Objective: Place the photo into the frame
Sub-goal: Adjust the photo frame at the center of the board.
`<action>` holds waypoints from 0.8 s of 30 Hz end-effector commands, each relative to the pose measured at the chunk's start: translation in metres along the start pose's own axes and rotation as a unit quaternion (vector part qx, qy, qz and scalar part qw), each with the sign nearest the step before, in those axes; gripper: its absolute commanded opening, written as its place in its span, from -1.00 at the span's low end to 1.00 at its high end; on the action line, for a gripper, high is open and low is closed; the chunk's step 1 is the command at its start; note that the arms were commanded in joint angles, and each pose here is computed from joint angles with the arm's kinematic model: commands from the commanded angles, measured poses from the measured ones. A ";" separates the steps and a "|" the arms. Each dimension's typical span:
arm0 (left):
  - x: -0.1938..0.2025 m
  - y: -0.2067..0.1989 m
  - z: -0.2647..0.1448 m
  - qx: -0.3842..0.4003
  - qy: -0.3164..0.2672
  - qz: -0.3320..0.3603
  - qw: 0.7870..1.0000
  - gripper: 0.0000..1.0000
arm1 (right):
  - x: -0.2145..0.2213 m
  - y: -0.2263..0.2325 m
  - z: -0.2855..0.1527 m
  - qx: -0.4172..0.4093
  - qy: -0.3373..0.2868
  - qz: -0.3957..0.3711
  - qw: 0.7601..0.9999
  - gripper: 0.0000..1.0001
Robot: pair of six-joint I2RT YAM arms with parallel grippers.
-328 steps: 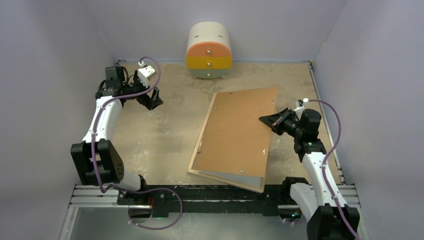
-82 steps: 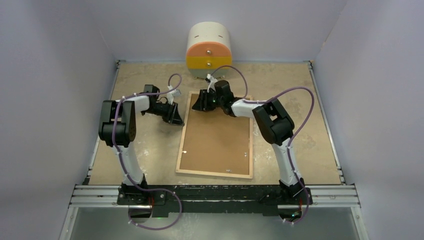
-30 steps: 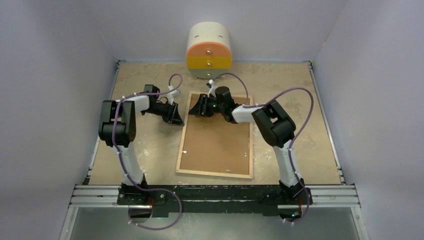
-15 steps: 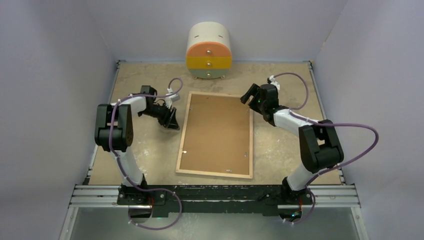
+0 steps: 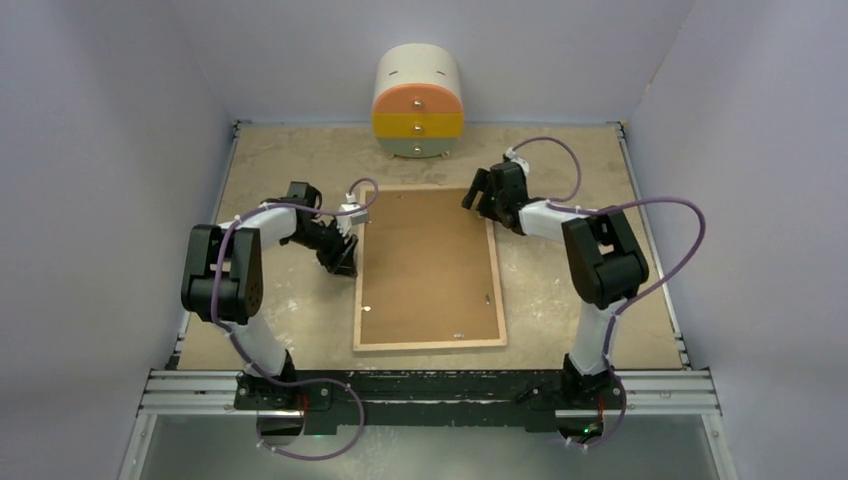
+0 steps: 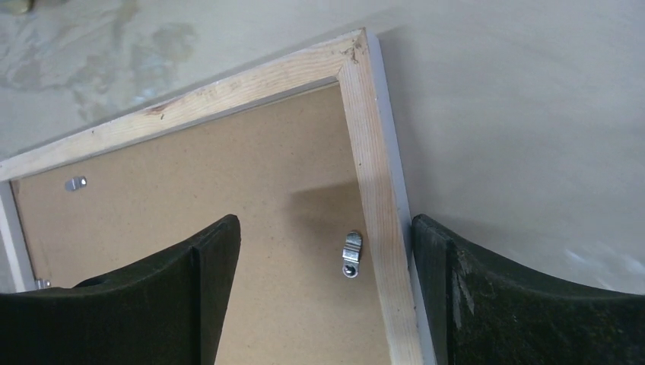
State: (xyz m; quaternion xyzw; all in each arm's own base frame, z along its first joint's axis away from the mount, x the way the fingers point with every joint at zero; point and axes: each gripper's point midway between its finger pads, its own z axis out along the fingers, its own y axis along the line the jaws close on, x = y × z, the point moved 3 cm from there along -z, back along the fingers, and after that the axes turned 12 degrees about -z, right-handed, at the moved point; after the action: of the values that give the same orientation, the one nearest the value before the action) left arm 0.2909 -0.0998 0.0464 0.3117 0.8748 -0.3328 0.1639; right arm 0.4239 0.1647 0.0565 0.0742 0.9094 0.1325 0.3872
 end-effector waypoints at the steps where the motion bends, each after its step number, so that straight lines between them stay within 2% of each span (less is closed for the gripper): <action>1: 0.019 -0.009 0.000 -0.003 0.041 0.015 0.999 -0.05 | 0.011 0.099 0.007 -0.130 0.040 -0.057 0.989 0.67; 3: 0.016 -0.019 -0.005 0.016 0.040 0.022 0.999 -0.05 | 0.015 0.150 0.012 -0.181 0.049 -0.089 0.978 0.67; 5: 0.012 -0.029 -0.014 0.030 0.041 0.037 0.998 -0.03 | 0.026 0.179 0.018 -0.206 0.068 -0.116 0.969 0.68; 6: 0.008 -0.033 -0.020 0.032 0.041 0.049 0.997 0.00 | 0.017 0.200 0.017 -0.223 0.062 -0.127 0.964 0.69; 9: 0.001 -0.041 -0.038 0.027 0.050 0.083 0.995 0.11 | 0.010 0.211 0.020 -0.207 0.064 -0.159 0.963 0.81; 13: -0.016 -0.043 -0.064 0.011 0.044 0.112 0.993 0.22 | -0.009 0.190 0.004 -0.151 0.033 -0.168 0.974 0.94; 17: -0.046 -0.019 -0.093 -0.025 0.010 0.109 0.994 0.23 | -0.023 0.154 -0.035 -0.082 0.005 -0.177 0.981 0.98; 20: -0.075 0.031 -0.125 -0.101 -0.054 0.059 0.992 0.20 | -0.010 0.119 -0.068 -0.035 0.013 -0.160 0.986 0.98; 24: -0.102 0.111 -0.158 -0.217 -0.122 -0.013 0.968 0.12 | 0.044 0.080 -0.112 -0.047 0.074 -0.133 0.987 0.98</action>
State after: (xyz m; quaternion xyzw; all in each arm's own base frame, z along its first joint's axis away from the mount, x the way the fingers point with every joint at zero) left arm 0.3641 -0.0211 0.1584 0.3138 0.8825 -0.2328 0.2618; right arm 0.3688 0.2724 0.1486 -0.1075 0.9005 0.1453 0.3955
